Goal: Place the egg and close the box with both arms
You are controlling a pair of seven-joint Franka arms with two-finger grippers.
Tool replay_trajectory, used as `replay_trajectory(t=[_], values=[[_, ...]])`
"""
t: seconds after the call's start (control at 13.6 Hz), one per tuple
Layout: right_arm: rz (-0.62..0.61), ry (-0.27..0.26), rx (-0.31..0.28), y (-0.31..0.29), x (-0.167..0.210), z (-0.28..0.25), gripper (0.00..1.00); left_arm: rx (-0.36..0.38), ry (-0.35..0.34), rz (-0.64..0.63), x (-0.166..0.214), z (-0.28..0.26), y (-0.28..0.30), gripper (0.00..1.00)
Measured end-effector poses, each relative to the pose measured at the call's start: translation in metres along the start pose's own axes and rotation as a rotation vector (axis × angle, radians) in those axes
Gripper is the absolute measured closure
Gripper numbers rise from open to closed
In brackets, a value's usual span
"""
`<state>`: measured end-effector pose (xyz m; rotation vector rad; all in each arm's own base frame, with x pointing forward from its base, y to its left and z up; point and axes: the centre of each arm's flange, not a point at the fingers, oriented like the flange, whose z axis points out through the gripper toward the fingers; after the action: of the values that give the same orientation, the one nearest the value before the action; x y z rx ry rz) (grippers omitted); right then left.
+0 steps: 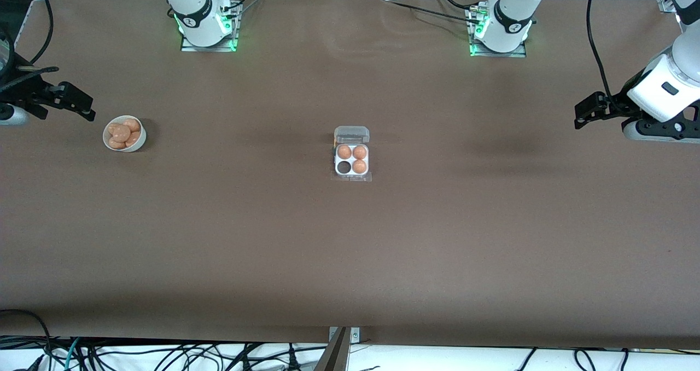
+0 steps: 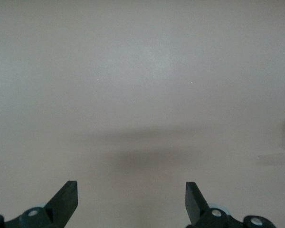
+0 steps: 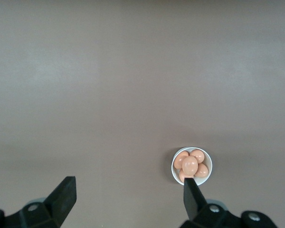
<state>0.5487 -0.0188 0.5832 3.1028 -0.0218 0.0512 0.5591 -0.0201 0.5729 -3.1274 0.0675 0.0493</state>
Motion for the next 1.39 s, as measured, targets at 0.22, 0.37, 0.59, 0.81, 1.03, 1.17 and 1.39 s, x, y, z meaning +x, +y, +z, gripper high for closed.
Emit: replay_trajectory(t=[0.22, 0.37, 0.59, 0.81, 1.03, 1.17, 1.39], values=[[0.000, 0.000, 0.000, 0.0000, 0.0000, 0.0000, 0.00, 0.000, 0.000, 0.001, 0.0000, 0.0000, 0.0009, 0.00], [0.000, 0.000, 0.000, 0.0000, 0.0000, 0.0000, 0.00, 0.000, 0.000, 0.001, 0.0000, 0.0000, 0.0008, 0.00], [0.000, 0.000, 0.000, 0.0000, 0.0000, 0.0000, 0.00, 0.000, 0.000, 0.000, 0.0000, 0.0000, 0.0008, 0.00], [0.000, 0.000, 0.000, 0.0000, 0.0000, 0.0000, 0.00, 0.000, 0.000, 0.000, 0.0000, 0.0000, 0.0008, 0.00], [0.000, 0.000, 0.000, 0.0000, 0.0000, 0.0000, 0.00, 0.000, 0.000, 0.005, 0.0001, 0.0002, 0.0036, 0.00], [0.000, 0.000, 0.000, 0.0000, 0.0000, 0.0000, 0.00, 0.000, -0.003, 0.009, 0.0009, 0.0018, 0.0058, 0.00], [0.000, 0.000, 0.000, 0.0000, 0.0000, 0.0000, 0.00, 0.000, -0.004, 0.010, 0.0011, 0.0024, 0.0063, 0.00]])
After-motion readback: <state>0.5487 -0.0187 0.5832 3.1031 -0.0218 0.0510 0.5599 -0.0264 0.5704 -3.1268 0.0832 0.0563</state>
